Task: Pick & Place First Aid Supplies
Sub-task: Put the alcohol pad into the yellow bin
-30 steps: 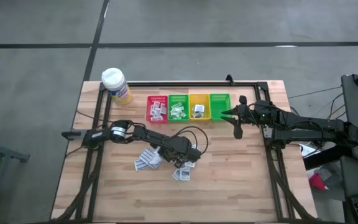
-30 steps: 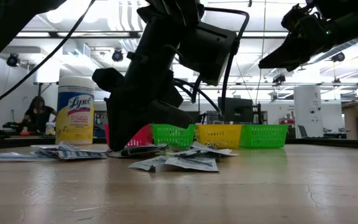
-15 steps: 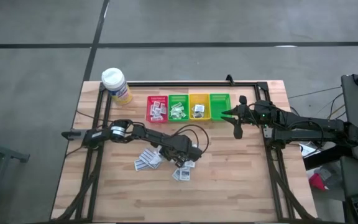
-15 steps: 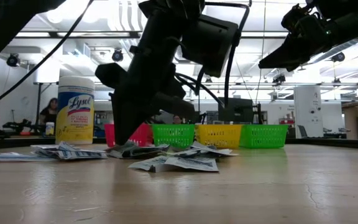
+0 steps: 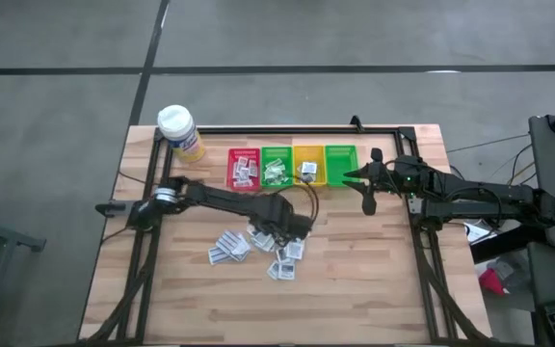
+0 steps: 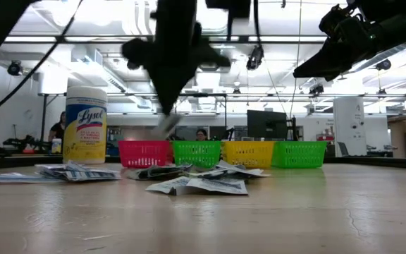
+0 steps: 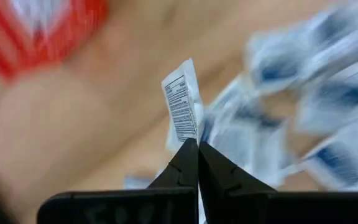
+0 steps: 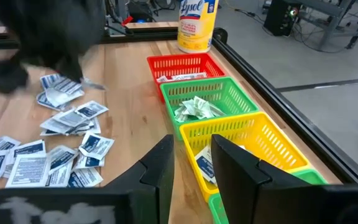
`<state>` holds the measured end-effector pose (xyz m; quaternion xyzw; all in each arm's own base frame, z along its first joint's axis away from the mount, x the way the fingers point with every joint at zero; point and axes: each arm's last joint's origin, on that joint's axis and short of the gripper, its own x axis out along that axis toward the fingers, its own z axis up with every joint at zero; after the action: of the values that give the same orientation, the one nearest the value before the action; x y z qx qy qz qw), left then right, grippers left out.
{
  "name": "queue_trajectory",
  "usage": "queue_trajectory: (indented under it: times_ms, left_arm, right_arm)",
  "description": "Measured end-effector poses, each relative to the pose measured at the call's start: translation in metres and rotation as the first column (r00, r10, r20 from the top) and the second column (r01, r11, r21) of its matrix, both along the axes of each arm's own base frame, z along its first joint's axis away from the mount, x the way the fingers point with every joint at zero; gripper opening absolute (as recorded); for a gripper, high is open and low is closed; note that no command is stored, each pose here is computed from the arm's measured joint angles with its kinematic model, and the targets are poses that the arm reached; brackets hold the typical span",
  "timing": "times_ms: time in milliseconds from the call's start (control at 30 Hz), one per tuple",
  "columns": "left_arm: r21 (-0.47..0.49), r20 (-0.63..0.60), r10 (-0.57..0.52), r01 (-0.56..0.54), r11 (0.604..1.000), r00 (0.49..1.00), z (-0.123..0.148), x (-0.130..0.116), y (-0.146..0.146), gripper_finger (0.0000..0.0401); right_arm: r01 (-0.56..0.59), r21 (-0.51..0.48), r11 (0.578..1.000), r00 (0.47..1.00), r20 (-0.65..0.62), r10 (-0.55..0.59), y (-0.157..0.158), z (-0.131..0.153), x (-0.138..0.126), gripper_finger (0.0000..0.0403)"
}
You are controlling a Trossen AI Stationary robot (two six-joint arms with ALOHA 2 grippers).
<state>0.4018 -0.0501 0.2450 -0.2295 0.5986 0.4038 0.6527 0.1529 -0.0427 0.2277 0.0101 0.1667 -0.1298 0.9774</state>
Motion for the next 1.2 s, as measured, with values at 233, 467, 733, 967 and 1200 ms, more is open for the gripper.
queue_trajectory:
  times_ms: [233,467,733,967,1200]
  left_arm:
    - [0.196,0.424,-0.260,0.192,0.962,0.867,0.058,0.012,0.006,0.0000]
    - [0.309,0.518,-0.377,0.242,0.920,0.768,0.081,0.017,0.025,0.0000]
    - [0.418,0.522,-0.402,0.184,0.889,0.752,0.089,0.024,0.066,0.0000]
    - [0.441,0.548,-0.306,0.042,0.897,0.778,0.086,0.027,0.119,0.0000]
    - [0.368,0.587,-0.179,-0.063,0.928,0.790,0.064,0.033,0.161,0.0000]
  right_arm:
    - [0.000,-0.001,1.000,1.000,0.001,0.000,0.000,0.000,0.000,0.0093]
    - [0.000,-0.002,1.000,1.000,-0.001,0.000,0.000,0.000,0.000,0.0103]
    - [0.000,-0.003,1.000,1.000,-0.002,0.000,0.000,0.000,0.000,0.0104]
    - [-0.001,-0.002,1.000,1.000,-0.004,0.001,0.000,0.000,0.000,0.0093]
    - [0.004,0.000,1.000,1.000,-0.006,-0.004,0.000,-0.001,0.000,0.0093]
